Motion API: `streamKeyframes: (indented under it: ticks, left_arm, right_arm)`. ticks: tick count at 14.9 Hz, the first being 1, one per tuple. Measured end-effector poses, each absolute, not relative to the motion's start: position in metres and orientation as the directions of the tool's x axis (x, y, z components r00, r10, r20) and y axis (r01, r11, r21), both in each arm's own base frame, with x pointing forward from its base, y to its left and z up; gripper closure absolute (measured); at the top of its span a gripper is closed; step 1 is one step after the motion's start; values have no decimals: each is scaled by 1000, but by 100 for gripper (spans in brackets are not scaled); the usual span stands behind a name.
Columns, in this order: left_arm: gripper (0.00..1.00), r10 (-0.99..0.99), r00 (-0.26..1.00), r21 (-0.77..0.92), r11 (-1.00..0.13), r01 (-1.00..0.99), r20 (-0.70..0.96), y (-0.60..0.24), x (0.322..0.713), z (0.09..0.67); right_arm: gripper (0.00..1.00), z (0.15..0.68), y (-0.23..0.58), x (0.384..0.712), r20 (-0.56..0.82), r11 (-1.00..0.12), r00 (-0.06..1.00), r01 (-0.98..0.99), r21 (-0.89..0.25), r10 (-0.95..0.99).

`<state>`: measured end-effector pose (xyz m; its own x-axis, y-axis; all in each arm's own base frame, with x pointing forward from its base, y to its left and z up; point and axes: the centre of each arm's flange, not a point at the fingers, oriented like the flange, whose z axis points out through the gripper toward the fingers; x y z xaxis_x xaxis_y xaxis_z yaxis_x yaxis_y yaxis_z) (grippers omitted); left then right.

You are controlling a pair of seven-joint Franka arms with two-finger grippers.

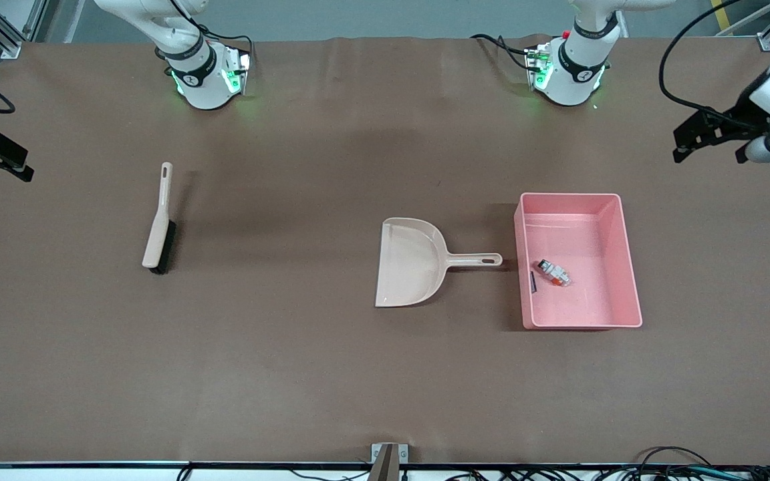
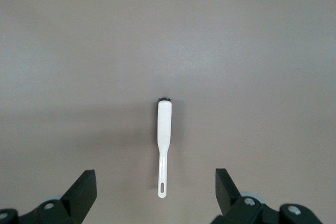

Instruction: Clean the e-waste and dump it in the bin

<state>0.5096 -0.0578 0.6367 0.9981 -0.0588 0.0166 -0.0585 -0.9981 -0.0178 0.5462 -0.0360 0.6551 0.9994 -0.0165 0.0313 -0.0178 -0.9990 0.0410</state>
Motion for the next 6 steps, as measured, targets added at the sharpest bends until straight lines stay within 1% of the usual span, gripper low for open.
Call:
streamKeyframes:
  ticks: [6]
  left_arm:
    - [0, -126, 992, -19, -992, -126, 10, -58, 508, 637]
  right_arm:
    - [0, 654, -41, 545, 19, -999, 999, -27, 40, -26]
